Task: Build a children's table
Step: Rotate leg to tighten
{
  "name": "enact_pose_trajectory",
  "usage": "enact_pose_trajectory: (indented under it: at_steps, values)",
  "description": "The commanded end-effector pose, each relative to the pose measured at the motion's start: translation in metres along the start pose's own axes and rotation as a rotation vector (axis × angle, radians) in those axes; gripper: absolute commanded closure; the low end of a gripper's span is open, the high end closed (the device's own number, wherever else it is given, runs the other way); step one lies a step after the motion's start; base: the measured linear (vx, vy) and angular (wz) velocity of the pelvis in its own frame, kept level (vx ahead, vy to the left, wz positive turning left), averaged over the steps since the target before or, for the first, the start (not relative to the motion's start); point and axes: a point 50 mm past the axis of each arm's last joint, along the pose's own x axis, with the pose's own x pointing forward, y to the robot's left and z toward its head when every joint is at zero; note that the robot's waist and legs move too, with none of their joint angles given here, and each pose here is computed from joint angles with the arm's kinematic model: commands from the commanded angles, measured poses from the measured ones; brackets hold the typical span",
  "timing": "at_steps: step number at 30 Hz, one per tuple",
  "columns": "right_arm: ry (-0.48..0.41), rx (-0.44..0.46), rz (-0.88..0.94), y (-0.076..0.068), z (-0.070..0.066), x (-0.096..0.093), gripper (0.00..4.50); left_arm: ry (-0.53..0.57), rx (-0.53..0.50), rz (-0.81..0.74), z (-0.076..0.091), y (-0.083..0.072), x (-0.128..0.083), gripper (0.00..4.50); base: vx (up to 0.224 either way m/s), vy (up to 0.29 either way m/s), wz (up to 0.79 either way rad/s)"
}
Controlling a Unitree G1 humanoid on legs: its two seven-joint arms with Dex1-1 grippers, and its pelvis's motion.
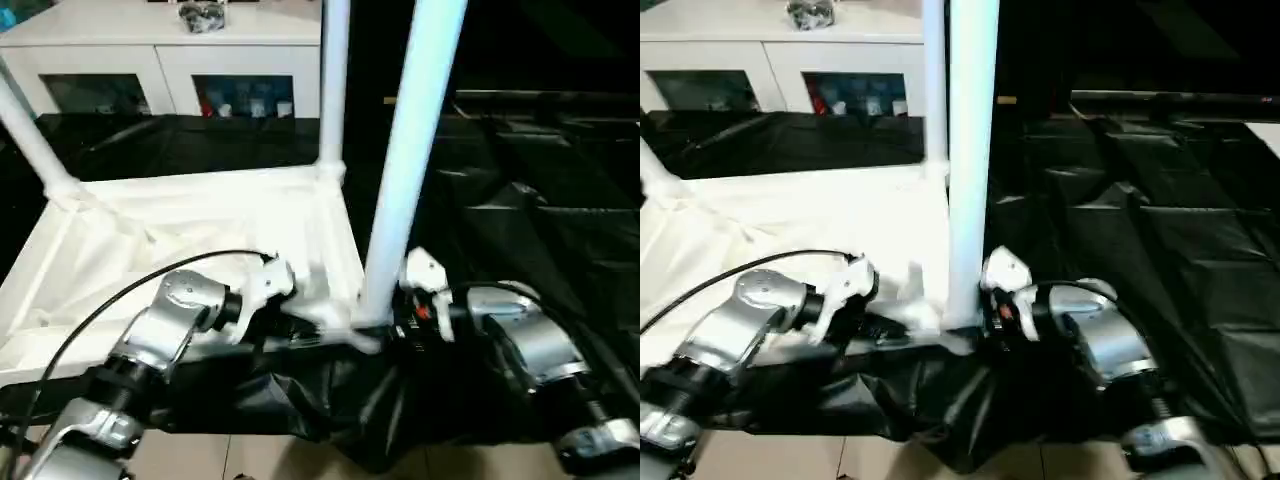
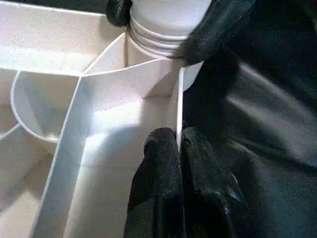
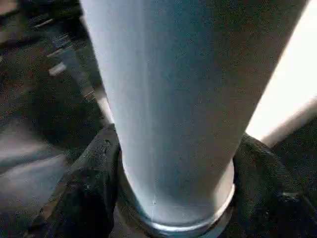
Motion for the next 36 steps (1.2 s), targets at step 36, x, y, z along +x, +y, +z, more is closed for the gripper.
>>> enact_pose_trajectory:
  at_steps: [36]
  values:
    - [0.053,-0.122,0.265,0.009,0.003,-0.008,0.82,-0.064,0.073,-0.232,0.019,-0.018,0.008,4.50,0.000,0.000,0.00]
